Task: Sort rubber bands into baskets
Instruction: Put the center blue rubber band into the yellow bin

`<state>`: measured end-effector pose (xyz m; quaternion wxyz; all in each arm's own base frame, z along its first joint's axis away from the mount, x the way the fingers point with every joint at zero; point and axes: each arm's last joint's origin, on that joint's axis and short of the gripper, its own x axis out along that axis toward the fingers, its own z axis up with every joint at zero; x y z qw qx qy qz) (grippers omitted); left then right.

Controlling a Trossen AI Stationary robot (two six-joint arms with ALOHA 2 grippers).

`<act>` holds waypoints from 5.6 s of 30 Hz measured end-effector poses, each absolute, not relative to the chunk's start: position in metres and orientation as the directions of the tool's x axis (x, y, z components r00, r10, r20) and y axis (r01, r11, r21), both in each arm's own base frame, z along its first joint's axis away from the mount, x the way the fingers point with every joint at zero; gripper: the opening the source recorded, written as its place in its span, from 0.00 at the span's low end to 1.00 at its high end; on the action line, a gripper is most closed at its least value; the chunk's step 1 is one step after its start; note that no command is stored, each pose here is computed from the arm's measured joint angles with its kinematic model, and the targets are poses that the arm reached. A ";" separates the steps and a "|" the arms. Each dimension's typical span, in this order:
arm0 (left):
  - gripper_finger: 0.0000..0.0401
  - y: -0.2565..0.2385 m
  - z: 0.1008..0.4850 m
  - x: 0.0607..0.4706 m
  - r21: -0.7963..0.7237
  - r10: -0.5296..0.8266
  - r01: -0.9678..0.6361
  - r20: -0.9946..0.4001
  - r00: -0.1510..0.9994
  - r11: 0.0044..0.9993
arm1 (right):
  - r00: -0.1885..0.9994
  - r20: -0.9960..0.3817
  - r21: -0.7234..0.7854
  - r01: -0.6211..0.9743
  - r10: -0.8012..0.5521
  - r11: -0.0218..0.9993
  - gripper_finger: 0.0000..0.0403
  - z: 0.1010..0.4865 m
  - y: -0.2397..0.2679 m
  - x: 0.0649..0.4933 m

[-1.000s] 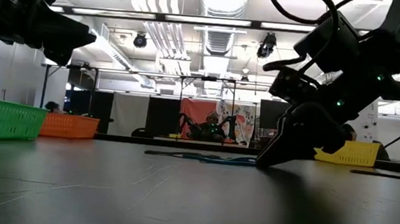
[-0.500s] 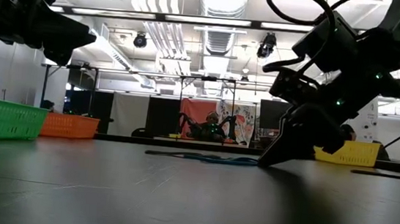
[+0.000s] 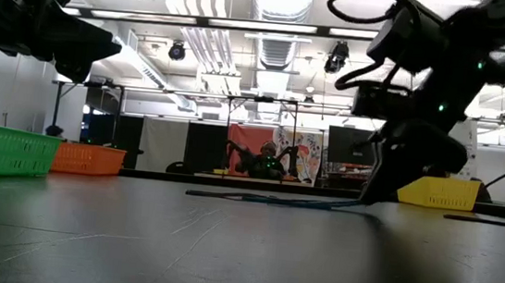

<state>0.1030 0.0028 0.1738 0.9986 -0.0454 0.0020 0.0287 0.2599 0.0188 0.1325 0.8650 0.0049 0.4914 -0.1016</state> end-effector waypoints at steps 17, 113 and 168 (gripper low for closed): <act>0.29 0.003 0.174 0.103 -0.091 0.057 -0.058 -0.007 0.998 0.994 | 0.255 -0.923 -0.237 0.214 -0.288 0.948 0.02 0.206 0.011 0.216; 0.29 0.003 0.174 0.103 -0.091 0.057 -0.057 -0.007 0.998 0.994 | 0.459 -0.837 0.019 0.568 -0.298 0.823 0.20 0.144 -0.167 0.300; 0.29 0.003 0.174 0.103 -0.091 0.057 -0.058 -0.007 0.998 0.994 | 0.478 -0.873 0.011 0.218 -0.097 0.976 0.04 0.126 -0.127 0.305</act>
